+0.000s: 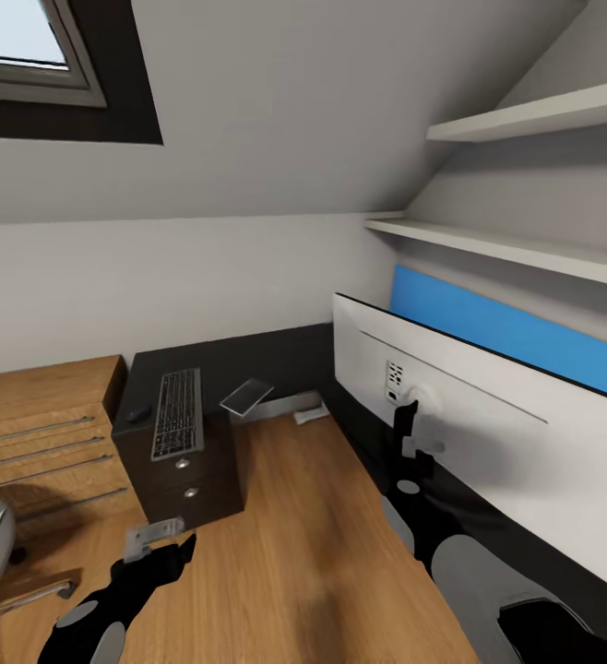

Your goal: In the bedroom, organize the workspace by keeping the computer under the desk, ensuring the monitor is on the desk, placing the keyboard on the desk next to the monitor, placing the mouse on the desk next to the keyboard, moving the folder from the swivel chair onto the desk next to the mouse, stacking the notebook on top of the folder with the pen on top of the notebook, and positioning the swivel chair next to the desk.

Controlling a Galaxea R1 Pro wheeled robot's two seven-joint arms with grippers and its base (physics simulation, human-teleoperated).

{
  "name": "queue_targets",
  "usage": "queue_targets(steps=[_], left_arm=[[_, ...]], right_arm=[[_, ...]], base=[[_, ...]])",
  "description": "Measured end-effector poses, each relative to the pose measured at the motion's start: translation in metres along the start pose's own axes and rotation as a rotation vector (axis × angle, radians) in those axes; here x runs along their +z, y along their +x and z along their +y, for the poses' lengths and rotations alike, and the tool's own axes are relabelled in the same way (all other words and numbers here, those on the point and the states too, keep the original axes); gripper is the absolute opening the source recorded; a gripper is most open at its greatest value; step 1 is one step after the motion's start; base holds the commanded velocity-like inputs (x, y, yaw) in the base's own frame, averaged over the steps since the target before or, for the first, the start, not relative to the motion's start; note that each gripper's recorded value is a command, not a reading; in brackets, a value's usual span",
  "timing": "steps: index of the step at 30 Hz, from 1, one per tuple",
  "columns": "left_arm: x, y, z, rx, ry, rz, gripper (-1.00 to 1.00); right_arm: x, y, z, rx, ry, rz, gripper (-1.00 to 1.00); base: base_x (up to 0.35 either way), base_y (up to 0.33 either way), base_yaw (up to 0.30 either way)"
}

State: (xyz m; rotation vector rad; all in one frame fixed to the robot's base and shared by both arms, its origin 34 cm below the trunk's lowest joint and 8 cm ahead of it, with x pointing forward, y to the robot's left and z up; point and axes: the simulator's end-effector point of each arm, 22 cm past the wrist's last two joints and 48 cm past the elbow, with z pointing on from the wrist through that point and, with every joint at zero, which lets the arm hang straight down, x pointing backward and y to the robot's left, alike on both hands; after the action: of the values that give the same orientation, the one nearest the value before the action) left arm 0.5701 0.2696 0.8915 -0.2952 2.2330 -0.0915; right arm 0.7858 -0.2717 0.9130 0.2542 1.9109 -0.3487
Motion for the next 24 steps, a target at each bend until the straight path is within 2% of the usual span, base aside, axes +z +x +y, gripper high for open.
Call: queue_targets(steps=[15,20,24], left_arm=[[-0.0001,0.0001,-0.0003,0.000,0.001,0.000,1.00],[-0.0002,0.0001,-0.0005,0.001,0.001,0.000,1.00],[-0.0005,0.0004,-0.0008,0.001,0.002,0.001,1.00]], right_arm=[[0.0002,-0.0032,0.0000,0.004,0.000,-0.007,-1.00],[0.0000,-0.0033,0.0005,0.003,-0.001,-0.006,-1.00],[-0.0006,-0.0031,0.0015,0.002,-0.003,-0.006,-1.00]], base=[[-0.237,-0.235,0.005],[-0.197,-0.236,0.134],[-0.053,-0.069,0.188]])
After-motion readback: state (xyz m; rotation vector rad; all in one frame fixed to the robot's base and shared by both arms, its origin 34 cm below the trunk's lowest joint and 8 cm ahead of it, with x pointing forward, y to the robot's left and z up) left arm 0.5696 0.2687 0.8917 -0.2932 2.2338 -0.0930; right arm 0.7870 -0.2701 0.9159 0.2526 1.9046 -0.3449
